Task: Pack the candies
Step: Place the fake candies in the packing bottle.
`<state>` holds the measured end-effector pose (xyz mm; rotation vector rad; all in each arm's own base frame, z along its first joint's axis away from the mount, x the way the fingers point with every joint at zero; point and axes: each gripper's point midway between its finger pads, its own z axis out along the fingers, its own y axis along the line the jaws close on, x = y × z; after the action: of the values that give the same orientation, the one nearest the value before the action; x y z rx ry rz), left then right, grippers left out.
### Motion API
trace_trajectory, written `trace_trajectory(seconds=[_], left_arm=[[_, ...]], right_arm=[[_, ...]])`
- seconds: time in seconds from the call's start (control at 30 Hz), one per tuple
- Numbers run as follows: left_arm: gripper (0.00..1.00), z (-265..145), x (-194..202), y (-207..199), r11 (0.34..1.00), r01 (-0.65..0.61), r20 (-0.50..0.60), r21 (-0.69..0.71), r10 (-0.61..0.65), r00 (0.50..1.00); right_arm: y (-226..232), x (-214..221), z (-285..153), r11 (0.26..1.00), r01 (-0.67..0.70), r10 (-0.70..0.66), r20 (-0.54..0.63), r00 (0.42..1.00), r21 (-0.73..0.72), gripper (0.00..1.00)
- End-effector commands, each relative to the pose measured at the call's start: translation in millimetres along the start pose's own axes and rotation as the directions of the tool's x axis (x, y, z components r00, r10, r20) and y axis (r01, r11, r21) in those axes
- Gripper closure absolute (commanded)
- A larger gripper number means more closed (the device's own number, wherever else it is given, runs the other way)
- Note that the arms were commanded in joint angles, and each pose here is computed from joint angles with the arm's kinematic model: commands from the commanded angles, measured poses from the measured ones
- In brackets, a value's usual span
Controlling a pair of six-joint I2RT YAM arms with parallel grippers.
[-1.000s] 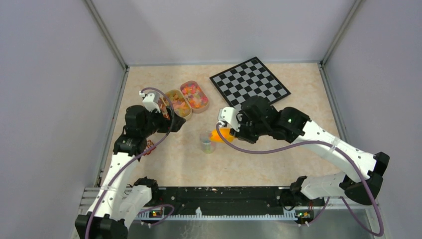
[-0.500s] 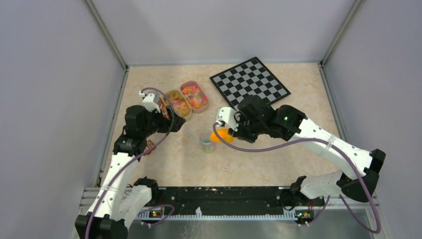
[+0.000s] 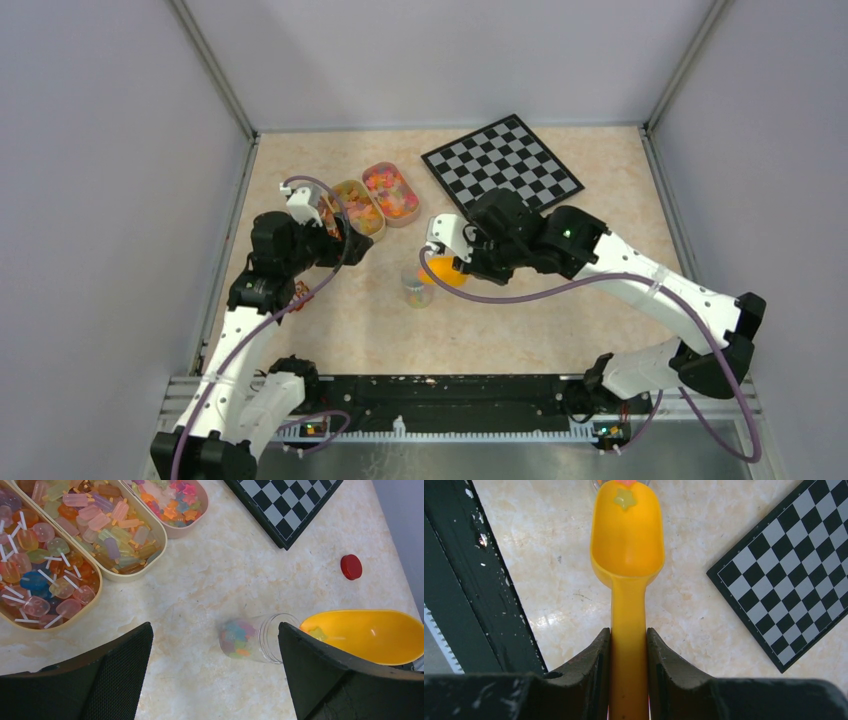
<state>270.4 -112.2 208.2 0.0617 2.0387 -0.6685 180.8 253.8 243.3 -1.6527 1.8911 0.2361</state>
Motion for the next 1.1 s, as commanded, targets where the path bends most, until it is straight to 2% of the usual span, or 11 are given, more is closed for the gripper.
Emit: trace_trajectory(seconds=[0.0,0.73,0.9,1.07], left_arm=[[0.01,-2.5,-9.3,-4.7,0.999,-0.037,0.042,0.016,0.036,0.998],[0.01,-2.0,-9.1,-3.9,0.999,-0.036,0.039,0.009,0.036,0.999],[0.01,-2.4,-10.0,-2.2,0.999,-0.034,0.042,-0.003,0.035,0.999],[0.01,-2.3,-10.9,5.2,0.998,-0.021,0.040,-0.054,0.023,0.999]], right_arm=[[-5.4,-13.5,-9.3,0.999,0.022,-0.023,0.025,0.999,0.029,1.00],[-5.3,-17.6,-12.3,0.997,0.073,-0.074,0.012,0.997,0.031,1.00],[0.0,-13.3,-19.6,0.982,0.180,-0.186,0.121,0.975,0.058,1.00],[5.9,-26.5,-36.8,0.946,0.298,-0.324,0.303,0.896,0.131,1.00]])
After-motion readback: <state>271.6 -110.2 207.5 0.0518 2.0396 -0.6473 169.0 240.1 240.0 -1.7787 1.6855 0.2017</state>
